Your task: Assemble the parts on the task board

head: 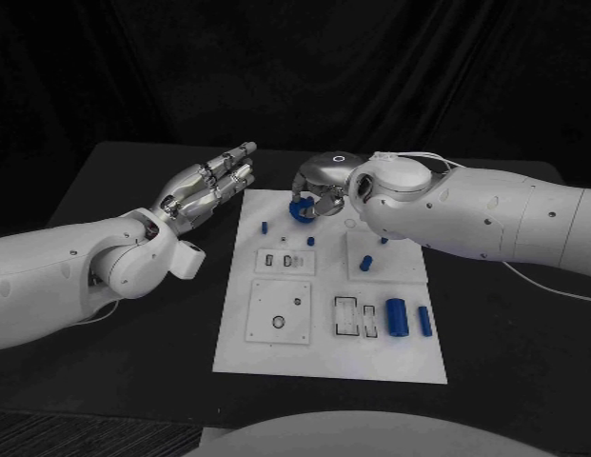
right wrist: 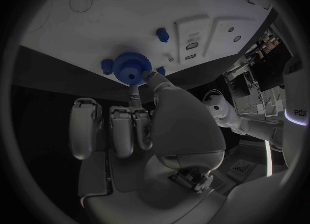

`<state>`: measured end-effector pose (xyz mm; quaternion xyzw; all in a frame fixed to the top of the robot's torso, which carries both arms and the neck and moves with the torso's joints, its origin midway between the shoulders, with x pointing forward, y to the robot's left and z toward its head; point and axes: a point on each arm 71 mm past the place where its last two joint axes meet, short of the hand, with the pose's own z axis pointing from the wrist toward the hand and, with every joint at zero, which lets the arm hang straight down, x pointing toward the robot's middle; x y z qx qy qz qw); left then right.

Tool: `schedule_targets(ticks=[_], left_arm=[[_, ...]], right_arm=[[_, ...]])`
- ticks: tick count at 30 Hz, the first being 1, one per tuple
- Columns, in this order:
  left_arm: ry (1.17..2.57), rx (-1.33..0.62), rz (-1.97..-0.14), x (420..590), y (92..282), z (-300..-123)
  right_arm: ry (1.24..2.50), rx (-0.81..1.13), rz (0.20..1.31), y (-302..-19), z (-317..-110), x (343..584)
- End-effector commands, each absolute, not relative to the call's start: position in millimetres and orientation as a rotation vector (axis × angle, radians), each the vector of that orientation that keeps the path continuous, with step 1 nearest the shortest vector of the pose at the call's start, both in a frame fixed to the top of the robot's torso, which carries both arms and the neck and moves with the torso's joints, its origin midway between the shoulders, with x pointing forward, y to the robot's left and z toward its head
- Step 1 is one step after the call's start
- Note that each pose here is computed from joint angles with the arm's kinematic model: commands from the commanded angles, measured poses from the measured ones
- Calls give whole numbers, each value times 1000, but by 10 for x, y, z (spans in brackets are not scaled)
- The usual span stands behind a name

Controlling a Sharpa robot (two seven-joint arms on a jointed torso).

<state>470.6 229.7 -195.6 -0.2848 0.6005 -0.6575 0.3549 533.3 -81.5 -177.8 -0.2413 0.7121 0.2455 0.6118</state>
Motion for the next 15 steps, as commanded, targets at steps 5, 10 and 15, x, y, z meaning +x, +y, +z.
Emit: schedule_targets(ticks=[5,10,15], left_arm=[[1554,-727,-1724,4701,2277,-1953],[1557,-726,-1728,4703,2269,-1955],[1557,-727,-1727,4705,2272,-1956]], right_arm=[[1655,-564,554,-815,-1785,5345],[1675,-564,540,-826,-1804,5349],[1683,-564,536,-837,-1815,5344]])
